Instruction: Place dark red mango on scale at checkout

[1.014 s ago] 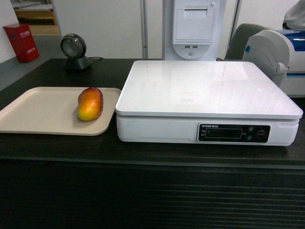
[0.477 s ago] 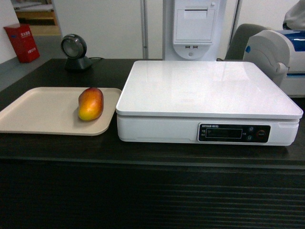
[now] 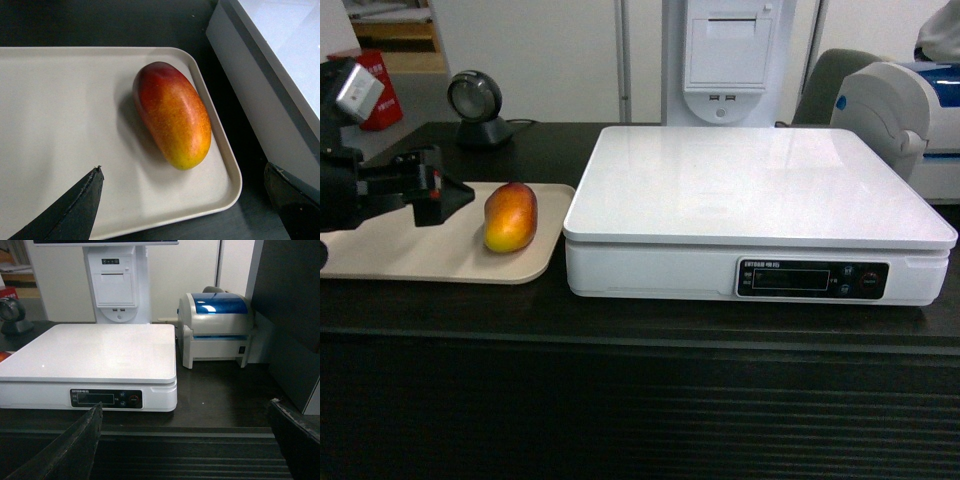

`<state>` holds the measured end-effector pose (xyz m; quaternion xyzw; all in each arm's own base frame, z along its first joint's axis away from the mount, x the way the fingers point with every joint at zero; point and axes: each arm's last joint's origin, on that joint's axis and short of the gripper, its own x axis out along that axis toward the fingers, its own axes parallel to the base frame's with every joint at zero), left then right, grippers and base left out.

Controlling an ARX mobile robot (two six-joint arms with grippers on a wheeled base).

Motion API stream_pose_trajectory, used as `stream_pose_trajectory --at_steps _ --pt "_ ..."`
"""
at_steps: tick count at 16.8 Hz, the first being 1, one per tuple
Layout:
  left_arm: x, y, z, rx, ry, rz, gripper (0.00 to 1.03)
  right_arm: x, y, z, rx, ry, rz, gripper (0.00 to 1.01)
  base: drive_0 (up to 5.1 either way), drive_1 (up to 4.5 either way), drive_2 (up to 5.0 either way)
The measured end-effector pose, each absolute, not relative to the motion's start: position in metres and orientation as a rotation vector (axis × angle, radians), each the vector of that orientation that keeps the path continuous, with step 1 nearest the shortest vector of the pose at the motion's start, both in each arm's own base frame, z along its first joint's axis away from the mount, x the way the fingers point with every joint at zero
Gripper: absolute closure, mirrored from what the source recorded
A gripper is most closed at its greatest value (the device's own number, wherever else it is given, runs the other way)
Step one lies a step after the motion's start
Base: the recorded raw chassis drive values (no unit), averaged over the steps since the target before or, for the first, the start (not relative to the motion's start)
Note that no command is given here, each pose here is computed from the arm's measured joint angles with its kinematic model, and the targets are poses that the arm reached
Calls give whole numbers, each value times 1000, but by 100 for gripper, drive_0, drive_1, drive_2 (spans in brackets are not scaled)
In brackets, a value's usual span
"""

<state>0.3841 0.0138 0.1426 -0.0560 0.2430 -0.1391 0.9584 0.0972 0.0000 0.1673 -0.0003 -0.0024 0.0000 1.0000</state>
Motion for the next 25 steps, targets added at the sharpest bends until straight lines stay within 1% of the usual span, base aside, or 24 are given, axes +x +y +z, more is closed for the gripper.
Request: stream_pose_trajectory --at_steps 11,19,23,24,25 --pt "411 -4 146 -67 511 -346 5 97 0 167 -1 -5 0 3 0 0 0" --pt "428 -10 145 -38 534 -364 5 97 0 167 -1 -4 0 3 0 0 0" --pt "436 -11 141 -27 561 -355 5 97 0 167 -1 -5 0 3 0 0 0" --pt "448 -10 135 -19 600 -344 5 97 0 167 -1 -4 0 3 0 0 0" --pt "471 -9 137 -10 610 -317 5 97 0 167 -1 -5 0 3 0 0 0"
